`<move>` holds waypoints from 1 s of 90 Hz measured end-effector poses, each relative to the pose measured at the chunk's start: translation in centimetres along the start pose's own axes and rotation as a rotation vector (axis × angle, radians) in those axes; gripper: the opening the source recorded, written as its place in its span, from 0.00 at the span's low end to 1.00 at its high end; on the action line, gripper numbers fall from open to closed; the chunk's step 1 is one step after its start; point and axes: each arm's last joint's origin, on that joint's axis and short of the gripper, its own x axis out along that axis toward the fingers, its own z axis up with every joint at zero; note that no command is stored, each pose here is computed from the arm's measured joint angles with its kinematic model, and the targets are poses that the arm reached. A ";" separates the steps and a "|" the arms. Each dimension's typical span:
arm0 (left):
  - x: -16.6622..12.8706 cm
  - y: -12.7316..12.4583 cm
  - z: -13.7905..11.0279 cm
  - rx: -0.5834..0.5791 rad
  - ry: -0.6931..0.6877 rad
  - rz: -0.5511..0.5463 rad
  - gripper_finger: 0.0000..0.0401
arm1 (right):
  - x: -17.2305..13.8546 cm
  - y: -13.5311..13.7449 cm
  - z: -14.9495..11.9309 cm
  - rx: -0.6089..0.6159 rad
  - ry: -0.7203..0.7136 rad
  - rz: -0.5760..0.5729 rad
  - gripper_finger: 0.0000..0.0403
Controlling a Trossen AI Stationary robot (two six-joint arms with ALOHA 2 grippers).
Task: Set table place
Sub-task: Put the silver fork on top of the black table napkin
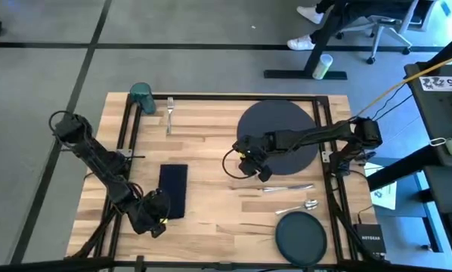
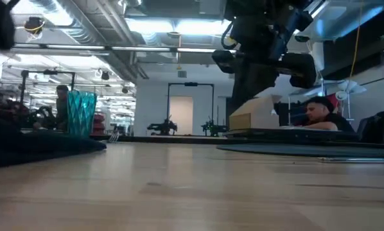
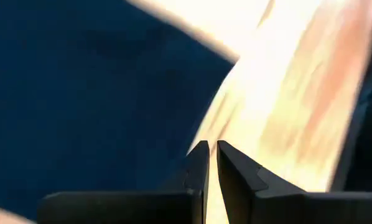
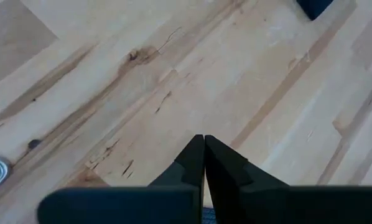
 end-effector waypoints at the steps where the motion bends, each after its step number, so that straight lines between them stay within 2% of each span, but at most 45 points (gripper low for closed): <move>1: -0.1 -0.1 0.2 -0.006 -0.008 -0.004 0.04 | 0.0 0.0 0.0 0.000 -0.002 0.001 0.00; 7: -1.0 -0.8 1.8 -0.038 -0.069 -0.013 0.04 | 0.0 0.0 0.0 -0.006 -0.008 0.004 0.00; 13: -1.9 -0.7 3.7 -0.095 -0.131 0.040 0.04 | 0.0 0.0 0.1 -0.016 -0.012 0.002 0.00; 34: -4.3 5.3 9.1 -0.339 -0.262 0.490 0.04 | 0.0 -0.4 0.5 -0.034 -0.054 -0.036 0.00; 44: -4.9 7.9 11.6 -0.434 -0.304 0.616 0.04 | 0.0 -0.4 0.6 -0.038 -0.071 -0.037 0.00; 66: -5.6 13.0 16.7 -0.485 -0.360 0.764 0.04 | -0.1 -0.7 0.8 -0.060 -0.091 -0.061 0.00; 90: -6.5 17.0 20.5 -0.509 -0.459 0.789 0.13 | -0.1 -0.7 0.8 -0.062 -0.093 -0.064 0.00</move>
